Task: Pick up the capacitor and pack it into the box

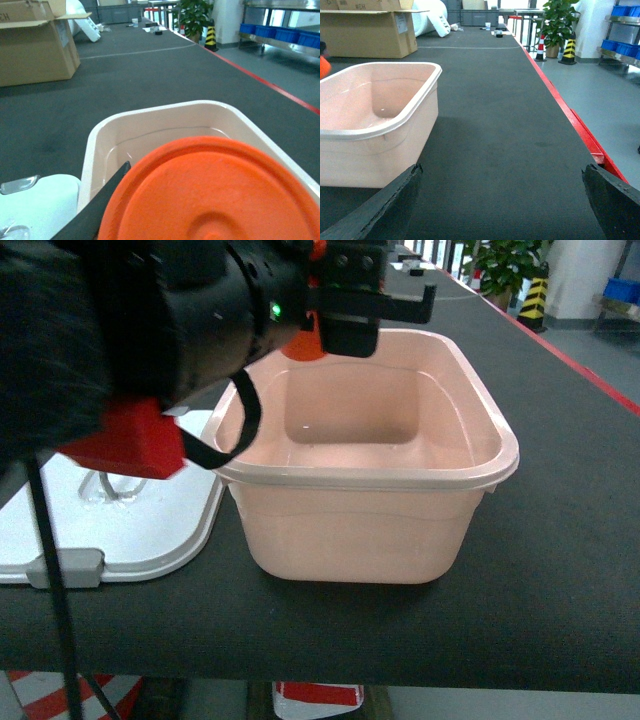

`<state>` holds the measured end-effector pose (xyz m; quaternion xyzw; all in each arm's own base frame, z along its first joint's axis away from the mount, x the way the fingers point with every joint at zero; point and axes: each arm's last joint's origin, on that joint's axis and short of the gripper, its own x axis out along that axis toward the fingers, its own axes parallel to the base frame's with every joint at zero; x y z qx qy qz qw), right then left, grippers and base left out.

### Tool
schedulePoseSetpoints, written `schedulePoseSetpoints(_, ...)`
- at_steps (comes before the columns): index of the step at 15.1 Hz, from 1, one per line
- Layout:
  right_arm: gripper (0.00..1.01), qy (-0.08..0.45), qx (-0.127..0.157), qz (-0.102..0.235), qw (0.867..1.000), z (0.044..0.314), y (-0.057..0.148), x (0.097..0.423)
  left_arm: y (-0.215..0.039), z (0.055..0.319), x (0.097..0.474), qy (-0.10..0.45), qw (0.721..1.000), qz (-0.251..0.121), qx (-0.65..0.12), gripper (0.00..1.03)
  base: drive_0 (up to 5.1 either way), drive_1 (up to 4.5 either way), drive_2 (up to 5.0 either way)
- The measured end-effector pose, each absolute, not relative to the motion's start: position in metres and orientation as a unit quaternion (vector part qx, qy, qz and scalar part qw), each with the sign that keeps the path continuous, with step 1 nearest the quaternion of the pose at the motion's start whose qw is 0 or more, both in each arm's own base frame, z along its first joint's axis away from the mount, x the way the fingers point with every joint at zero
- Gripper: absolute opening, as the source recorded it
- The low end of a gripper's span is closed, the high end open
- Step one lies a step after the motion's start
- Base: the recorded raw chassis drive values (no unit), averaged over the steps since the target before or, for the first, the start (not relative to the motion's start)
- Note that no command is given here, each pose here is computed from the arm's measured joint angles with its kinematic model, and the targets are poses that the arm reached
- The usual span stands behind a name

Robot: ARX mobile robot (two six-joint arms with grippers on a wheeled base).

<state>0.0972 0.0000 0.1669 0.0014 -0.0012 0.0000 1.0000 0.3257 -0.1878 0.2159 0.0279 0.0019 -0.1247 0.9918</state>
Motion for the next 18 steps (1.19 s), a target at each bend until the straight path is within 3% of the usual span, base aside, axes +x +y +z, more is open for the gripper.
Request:
schedulePoseSetpoints(1, 0.98, -0.001, 0.001, 0.0, 1.0, 0.167, 0.0, 0.097, -0.19, 0.207, 0.33, 0.016, 0.992, -0.124, 0.034, 0.66, 0.0, 0.0, 0.0)
schedulePoseSetpoints(5, 0.98, -0.001, 0.001, 0.0, 1.0, 0.167, 0.0, 0.097, -0.19, 0.209, 0.33, 0.01, 0.992, -0.121, 0.031, 0.82, 0.0, 0.0, 0.0)
schedulePoseSetpoints(7, 0.98, -0.001, 0.001, 0.0, 1.0, 0.167, 0.0, 0.097, -0.188, 0.211, 0.33, 0.007, 0.993, -0.116, 0.029, 1.0, 0.0, 0.0, 0.0)
schedulePoseSetpoints(9, 0.98, -0.001, 0.001, 0.0, 1.0, 0.167, 0.0, 0.097, -0.188, 0.211, 0.33, 0.007, 0.993, -0.116, 0.029, 0.98, 0.0, 0.0, 0.0)
schedulePoseSetpoints(10, 0.98, -0.001, 0.001, 0.0, 1.0, 0.167, 0.0, 0.097, -0.181, 0.212, 0.328, 0.004, 0.996, -0.088, 0.019, 0.98, 0.0, 0.0, 0.0)
schedulePoseSetpoints(15, 0.98, -0.001, 0.001, 0.0, 1.0, 0.167, 0.0, 0.097, -0.031, 0.228, 0.296, -0.012, 0.995, 0.101, 0.011, 0.98, 0.0, 0.0, 0.0)
schedulePoseSetpoints(18, 0.98, -0.001, 0.001, 0.0, 1.0, 0.167, 0.0, 0.097, -0.003, 0.179, 0.312, 0.062, 0.991, 0.113, 0.024, 0.98, 0.0, 0.0, 0.0)
